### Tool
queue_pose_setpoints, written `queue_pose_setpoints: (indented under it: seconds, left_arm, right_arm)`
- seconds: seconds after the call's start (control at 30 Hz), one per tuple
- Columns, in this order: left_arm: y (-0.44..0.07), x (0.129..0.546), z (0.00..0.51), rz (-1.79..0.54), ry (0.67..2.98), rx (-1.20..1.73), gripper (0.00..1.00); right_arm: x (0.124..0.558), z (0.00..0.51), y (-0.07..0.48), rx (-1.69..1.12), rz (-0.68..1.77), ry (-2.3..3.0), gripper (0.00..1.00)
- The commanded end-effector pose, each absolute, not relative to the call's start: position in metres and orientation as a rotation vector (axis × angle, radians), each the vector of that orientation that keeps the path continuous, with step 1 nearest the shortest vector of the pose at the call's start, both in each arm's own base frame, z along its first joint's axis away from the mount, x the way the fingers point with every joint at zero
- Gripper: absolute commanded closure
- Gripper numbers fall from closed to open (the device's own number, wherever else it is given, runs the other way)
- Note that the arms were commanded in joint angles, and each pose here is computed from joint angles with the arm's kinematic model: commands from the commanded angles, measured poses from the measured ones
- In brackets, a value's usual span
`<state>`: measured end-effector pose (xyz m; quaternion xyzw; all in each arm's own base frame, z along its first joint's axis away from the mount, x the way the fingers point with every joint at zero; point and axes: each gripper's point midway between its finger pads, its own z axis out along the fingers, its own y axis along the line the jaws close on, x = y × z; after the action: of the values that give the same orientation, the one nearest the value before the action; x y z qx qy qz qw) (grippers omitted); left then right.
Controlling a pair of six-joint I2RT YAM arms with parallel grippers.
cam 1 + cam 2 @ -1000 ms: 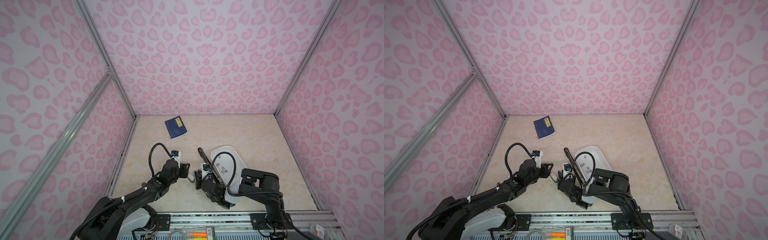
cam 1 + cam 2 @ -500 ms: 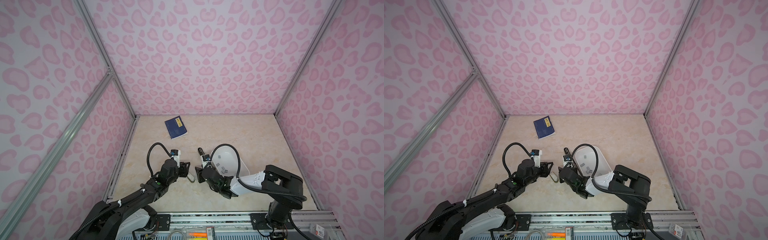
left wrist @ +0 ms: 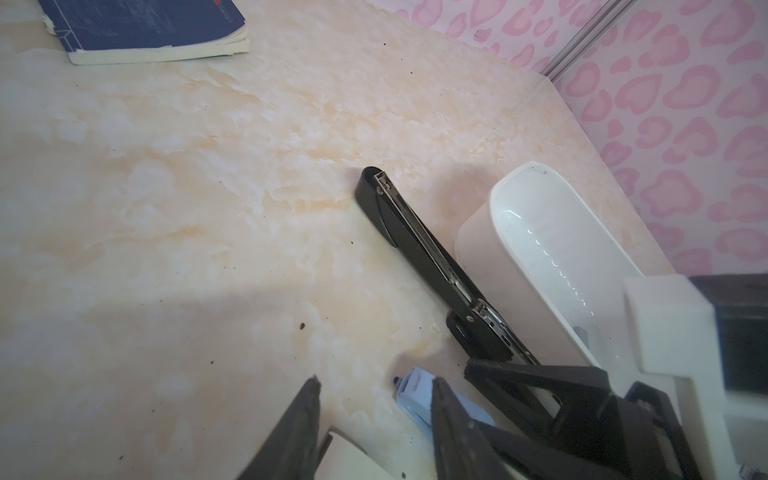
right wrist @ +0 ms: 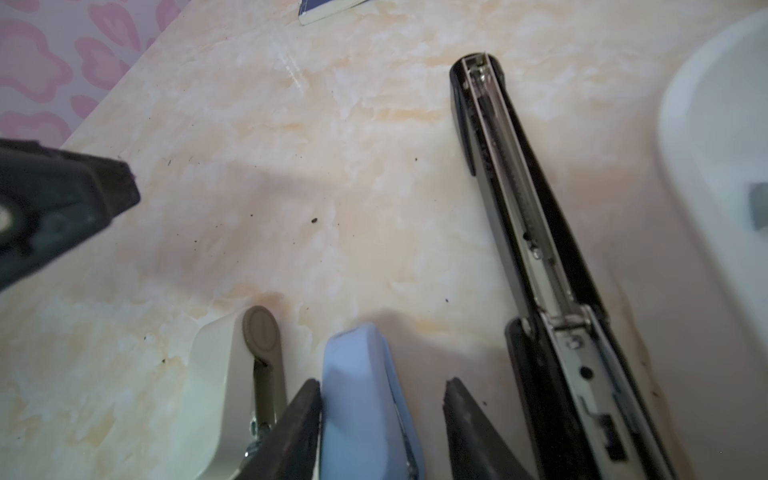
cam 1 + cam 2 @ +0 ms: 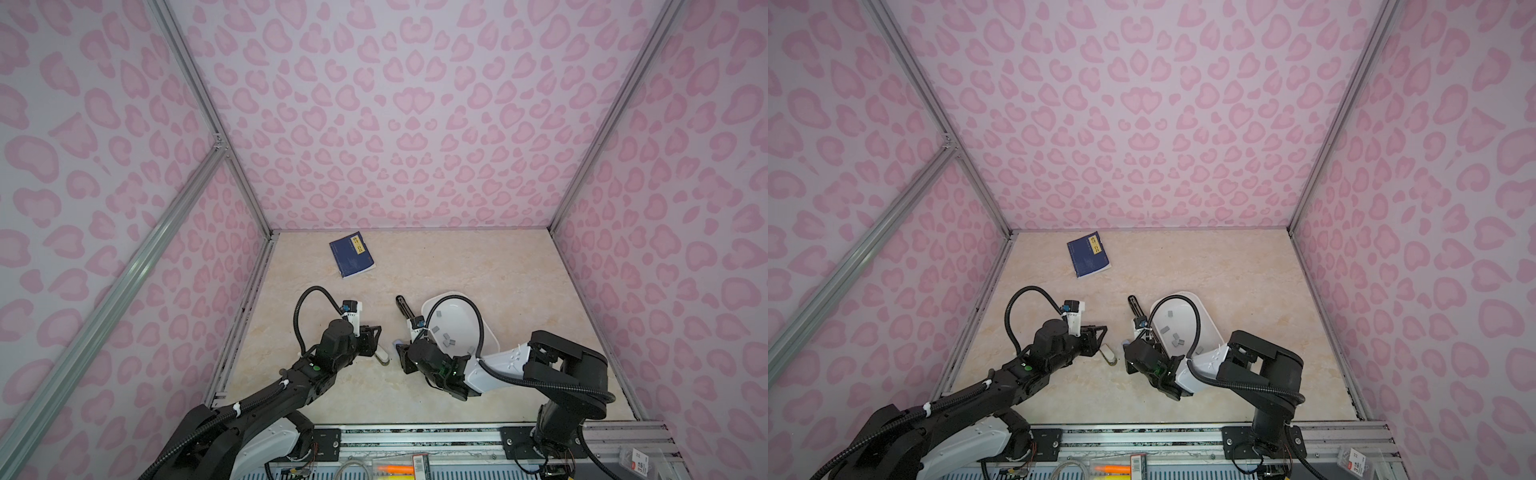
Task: Load the staples into the stapler
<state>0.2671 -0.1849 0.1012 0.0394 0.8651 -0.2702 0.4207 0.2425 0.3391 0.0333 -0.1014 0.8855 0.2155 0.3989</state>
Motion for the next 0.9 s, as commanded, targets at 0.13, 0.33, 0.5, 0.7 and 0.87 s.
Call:
queue_pose_setpoints:
  seconds: [0.13,0.33,0.5,0.7,0.87]
  left_arm:
    - [-0.194,0.264,0.103,-0.721,2.165,0.149,0.54]
    - [-0.201,0.266,0.099,-0.724,2.18,0.183,0.49]
    - [-0.208,0.269,0.1,-0.741,2.184,0.207,0.37]
    - [-0.204,0.272,0.11,-0.742,2.16,0.16,0.22]
    - [-0.188,0.273,0.131,-0.763,2.126,-0.048,0.15]
  right_arm:
    - [0.234,0.016,0.337,-0.21,0.59,2.289,0.63]
    - [0.233,0.019,0.335,-0.225,0.606,2.264,0.56]
    - [0.231,0.029,0.332,-0.321,0.54,2.203,0.45]
    - [0.222,0.036,0.333,-0.5,0.414,2.116,0.37]
    - [0.225,0.026,0.338,-0.557,0.338,2.115,0.37]
